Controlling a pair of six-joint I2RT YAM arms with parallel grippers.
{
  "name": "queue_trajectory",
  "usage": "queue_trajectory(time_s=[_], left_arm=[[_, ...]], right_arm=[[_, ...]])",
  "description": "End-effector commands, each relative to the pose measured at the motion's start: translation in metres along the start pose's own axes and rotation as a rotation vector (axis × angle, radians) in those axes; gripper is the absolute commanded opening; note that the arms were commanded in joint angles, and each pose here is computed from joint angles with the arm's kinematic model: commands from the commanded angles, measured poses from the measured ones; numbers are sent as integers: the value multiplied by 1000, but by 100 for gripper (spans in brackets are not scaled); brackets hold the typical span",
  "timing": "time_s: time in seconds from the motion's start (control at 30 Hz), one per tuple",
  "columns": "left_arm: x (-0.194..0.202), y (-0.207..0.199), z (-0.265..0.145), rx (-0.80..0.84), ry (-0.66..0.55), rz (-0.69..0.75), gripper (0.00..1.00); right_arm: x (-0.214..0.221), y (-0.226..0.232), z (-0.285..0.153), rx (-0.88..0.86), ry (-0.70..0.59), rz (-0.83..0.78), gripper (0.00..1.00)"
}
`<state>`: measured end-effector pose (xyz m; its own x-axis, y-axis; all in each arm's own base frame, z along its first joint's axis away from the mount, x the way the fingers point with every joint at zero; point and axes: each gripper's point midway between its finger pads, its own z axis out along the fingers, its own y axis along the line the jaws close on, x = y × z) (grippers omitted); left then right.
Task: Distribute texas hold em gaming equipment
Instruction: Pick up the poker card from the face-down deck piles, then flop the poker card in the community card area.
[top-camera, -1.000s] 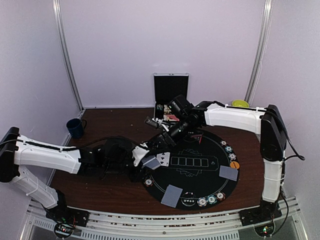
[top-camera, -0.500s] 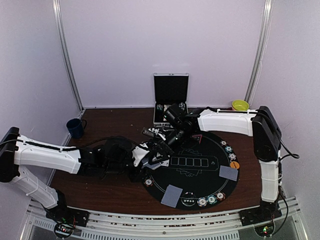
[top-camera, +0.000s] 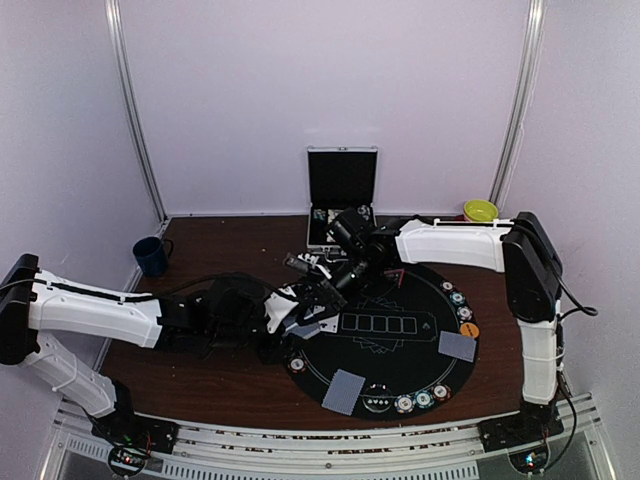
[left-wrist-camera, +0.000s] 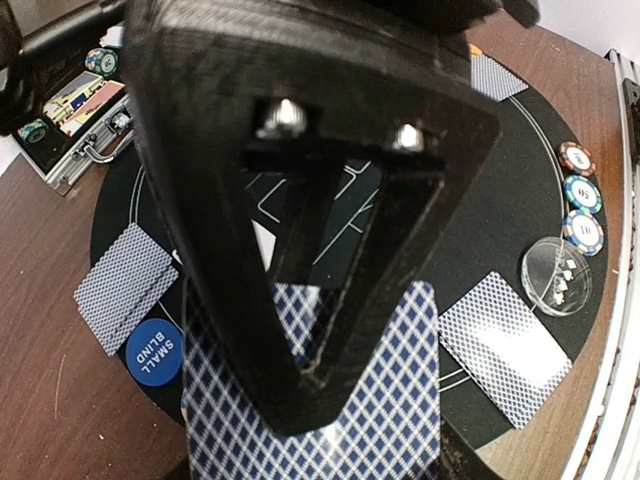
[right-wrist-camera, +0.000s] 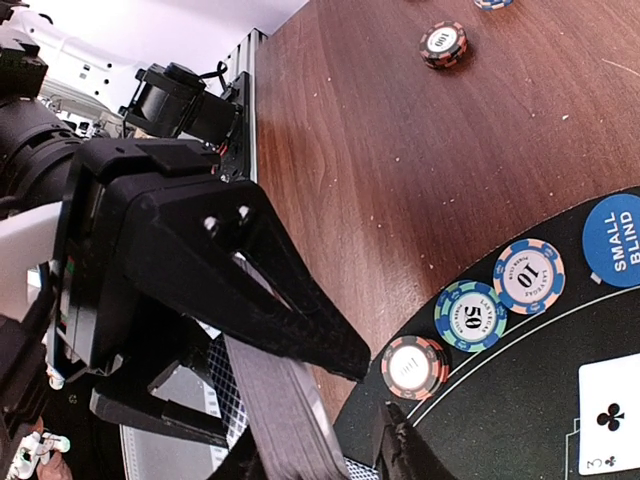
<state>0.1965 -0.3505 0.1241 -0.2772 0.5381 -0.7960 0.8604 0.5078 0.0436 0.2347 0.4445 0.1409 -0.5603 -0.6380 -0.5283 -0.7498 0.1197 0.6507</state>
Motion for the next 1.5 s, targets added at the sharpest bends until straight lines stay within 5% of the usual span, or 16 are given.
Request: queue_trajectory(time_s=[0.0, 0.27, 0.53, 0.77, 1.13, 1.47], left_arm=[[-24, -4, -4, 13, -89, 12, 53], [-22, -2, -3, 0, -83, 9, 53], [-22, 0, -2, -13, -78, 9, 53], [-22, 0, -2, -11, -78, 5, 53], [-21, 3, -1, -29, -70, -5, 53], [-23, 5, -4, -40, -76, -15, 53]], right_arm=[[17, -32, -8, 78, 18, 58, 31], [19, -21, -22, 53, 20, 48, 21], [26, -2, -33, 17, 67, 25, 0], [30, 8, -49, 56, 101, -22, 0], [9, -40, -126, 638, 89, -111, 0], [17, -110, -160, 1040, 224, -94, 0]])
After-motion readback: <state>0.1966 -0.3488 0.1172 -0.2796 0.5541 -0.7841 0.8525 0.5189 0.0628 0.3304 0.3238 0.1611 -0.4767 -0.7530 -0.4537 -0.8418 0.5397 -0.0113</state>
